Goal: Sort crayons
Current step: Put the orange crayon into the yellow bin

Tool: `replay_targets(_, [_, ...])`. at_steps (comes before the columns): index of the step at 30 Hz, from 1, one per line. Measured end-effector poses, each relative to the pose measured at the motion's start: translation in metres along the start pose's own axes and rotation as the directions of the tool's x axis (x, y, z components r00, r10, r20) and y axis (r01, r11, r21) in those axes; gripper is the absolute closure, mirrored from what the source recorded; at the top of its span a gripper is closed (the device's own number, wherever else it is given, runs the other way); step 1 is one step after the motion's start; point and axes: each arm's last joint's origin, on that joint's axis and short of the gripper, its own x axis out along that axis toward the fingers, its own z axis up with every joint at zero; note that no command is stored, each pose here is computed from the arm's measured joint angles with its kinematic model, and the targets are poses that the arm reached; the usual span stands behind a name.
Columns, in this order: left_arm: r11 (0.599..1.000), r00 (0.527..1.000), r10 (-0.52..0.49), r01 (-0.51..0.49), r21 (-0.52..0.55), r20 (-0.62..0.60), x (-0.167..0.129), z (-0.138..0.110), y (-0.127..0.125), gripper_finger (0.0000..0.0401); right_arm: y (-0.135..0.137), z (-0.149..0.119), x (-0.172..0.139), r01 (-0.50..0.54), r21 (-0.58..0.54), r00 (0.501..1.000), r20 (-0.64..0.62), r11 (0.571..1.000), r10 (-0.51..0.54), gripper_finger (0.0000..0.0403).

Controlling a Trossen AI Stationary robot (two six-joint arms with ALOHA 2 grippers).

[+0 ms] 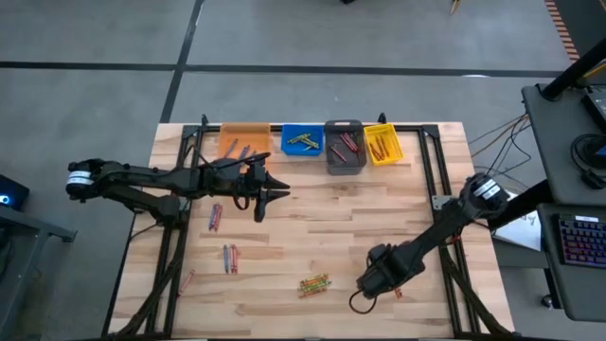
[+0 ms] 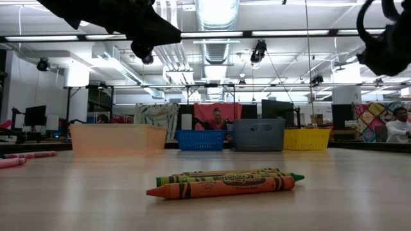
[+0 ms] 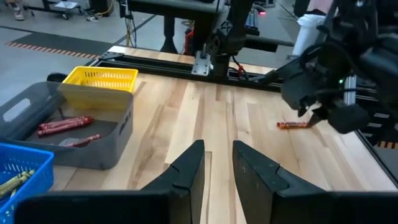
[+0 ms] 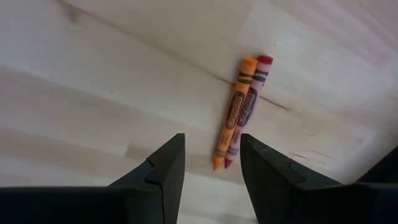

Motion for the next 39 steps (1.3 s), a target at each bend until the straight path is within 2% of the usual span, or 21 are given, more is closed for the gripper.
replay_targets(8, [1.0,1.0,0.0,0.0,0.014,0.007,0.0,0.001,0.0,0.0337,0.008,0.007,0.032,0.113,0.001,0.993,0.013,0.994,-0.113,0.0259])
replay_targets(15, [1.0,1.0,0.0,0.0,0.015,0.008,0.0,0.001,0.0,0.0337,0.01,0.009,0.039,0.136,-0.047,0.991,0.018,0.99,-0.135,0.0262])
replay_targets(22, [1.0,1.0,0.003,-0.004,0.03,0.01,0.0,0.001,0.0,0.0337,0.011,0.012,0.036,0.121,-0.089,0.992,0.05,0.989,-0.117,0.0301])
replay_targets(29, [1.0,1.0,0.002,-0.003,0.03,0.017,0.0,0.002,0.0,0.0337,0.013,0.022,0.041,0.124,-0.169,0.992,0.059,0.978,-0.115,0.0381])
replay_targets(33, [1.0,1.0,0.002,-0.003,0.03,0.019,0.0,0.002,0.0,0.0337,0.013,0.025,0.034,0.11,-0.212,0.993,0.072,0.971,-0.097,0.0389])
replay_targets(36, [0.999,1.0,0.002,-0.003,0.042,0.02,0.0,0.002,0.0,0.0337,0.011,0.03,0.023,0.088,-0.219,0.985,0.167,0.972,-0.052,0.0391])
replay_targets(39, [0.998,0.999,0.0,-0.003,0.071,0.037,0.0,0.004,0.0,0.0337,0.01,0.037,0.003,0.027,-0.238,0.957,0.288,0.971,0.044,0.0394])
